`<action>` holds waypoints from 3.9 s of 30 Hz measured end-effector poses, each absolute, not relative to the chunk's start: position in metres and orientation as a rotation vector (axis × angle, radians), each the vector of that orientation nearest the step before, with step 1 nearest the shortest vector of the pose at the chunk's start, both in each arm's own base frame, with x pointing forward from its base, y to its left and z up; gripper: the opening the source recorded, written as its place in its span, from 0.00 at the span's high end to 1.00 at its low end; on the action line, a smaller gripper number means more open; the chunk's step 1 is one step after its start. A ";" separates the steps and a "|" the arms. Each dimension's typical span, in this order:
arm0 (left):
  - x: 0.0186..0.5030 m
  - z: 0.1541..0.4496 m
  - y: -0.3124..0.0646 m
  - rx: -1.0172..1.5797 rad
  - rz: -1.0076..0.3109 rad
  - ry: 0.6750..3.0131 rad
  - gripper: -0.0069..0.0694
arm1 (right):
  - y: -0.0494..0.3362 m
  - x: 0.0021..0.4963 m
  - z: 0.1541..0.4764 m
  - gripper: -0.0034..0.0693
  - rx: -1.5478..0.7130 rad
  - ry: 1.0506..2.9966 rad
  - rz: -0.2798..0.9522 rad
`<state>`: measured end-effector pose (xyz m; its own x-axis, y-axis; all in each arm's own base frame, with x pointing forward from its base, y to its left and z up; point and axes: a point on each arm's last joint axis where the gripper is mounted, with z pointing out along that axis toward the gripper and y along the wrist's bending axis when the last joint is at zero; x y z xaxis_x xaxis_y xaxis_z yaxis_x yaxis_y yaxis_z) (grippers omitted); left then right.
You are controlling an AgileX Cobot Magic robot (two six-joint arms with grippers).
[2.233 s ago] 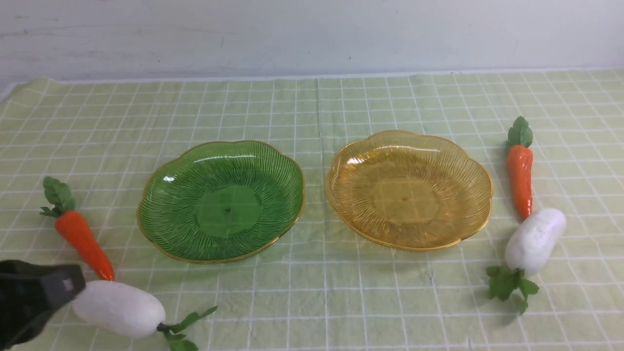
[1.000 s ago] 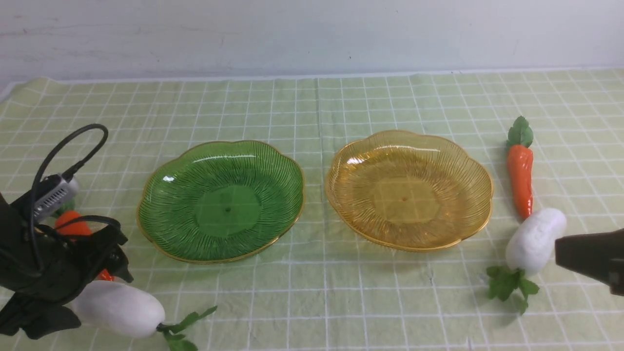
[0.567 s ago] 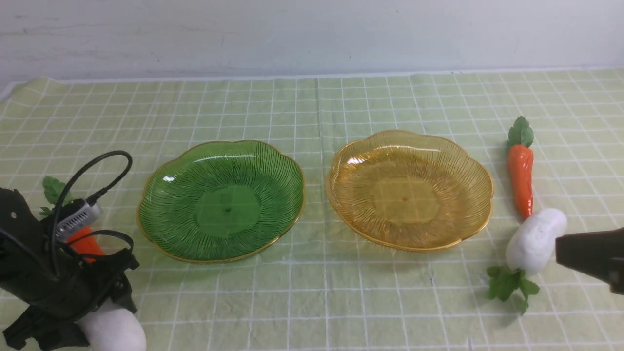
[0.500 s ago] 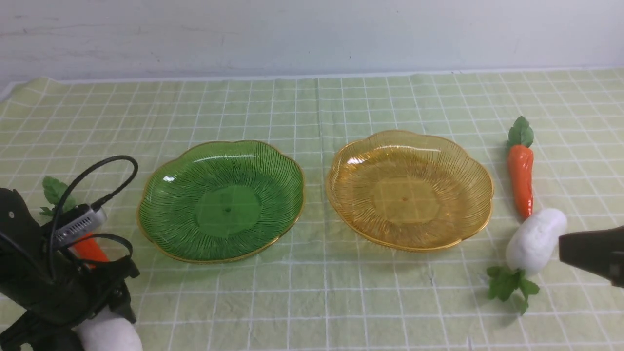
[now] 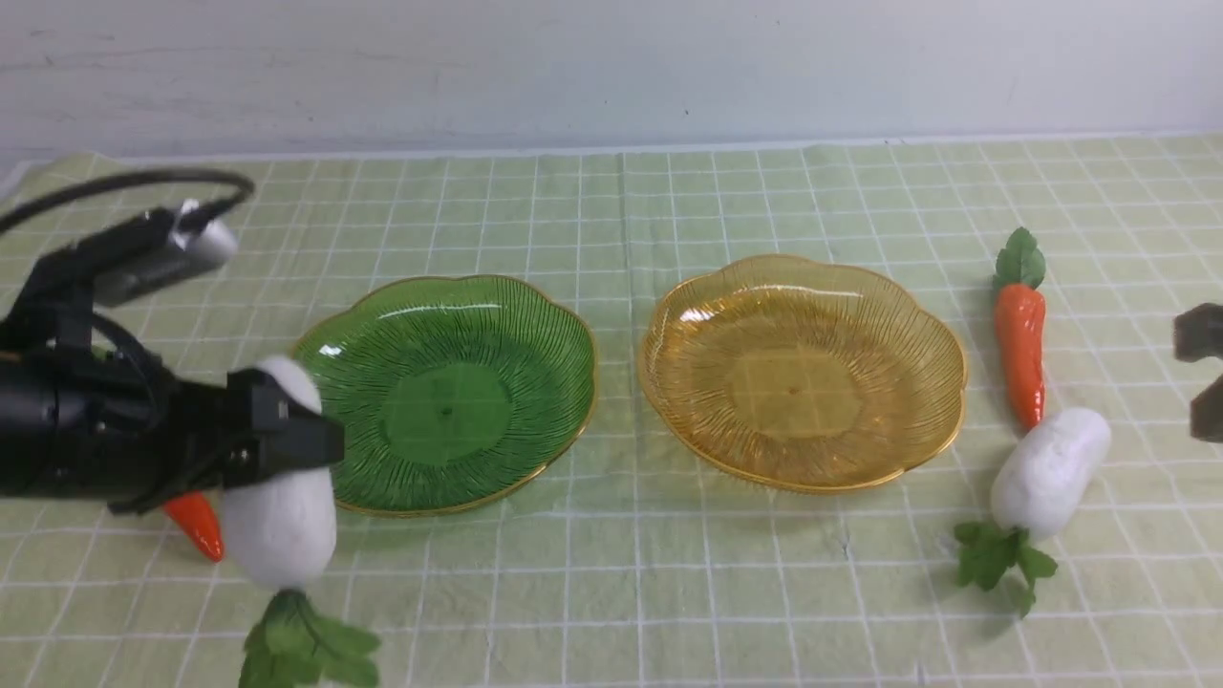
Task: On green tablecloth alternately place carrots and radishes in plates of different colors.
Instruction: 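Pick up the white radish and place it in the left plate, then place the white radish onto the plate beside the other radish with the right gripper, then place the carrot on the yellow plate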
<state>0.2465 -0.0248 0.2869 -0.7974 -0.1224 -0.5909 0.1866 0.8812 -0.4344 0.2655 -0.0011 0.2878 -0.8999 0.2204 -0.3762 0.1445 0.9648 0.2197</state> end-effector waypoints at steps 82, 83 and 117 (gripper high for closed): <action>0.347 0.202 0.110 -0.643 -0.294 2.817 0.10 | 0.135 0.485 0.357 0.69 -0.234 2.321 0.851; 0.351 0.192 0.111 -0.663 -0.305 2.819 0.09 | 0.121 0.481 0.371 0.78 -0.203 2.305 0.798; 0.403 0.289 -0.223 0.503 -0.642 2.509 0.60 | -0.027 0.450 0.244 0.37 0.273 2.841 0.245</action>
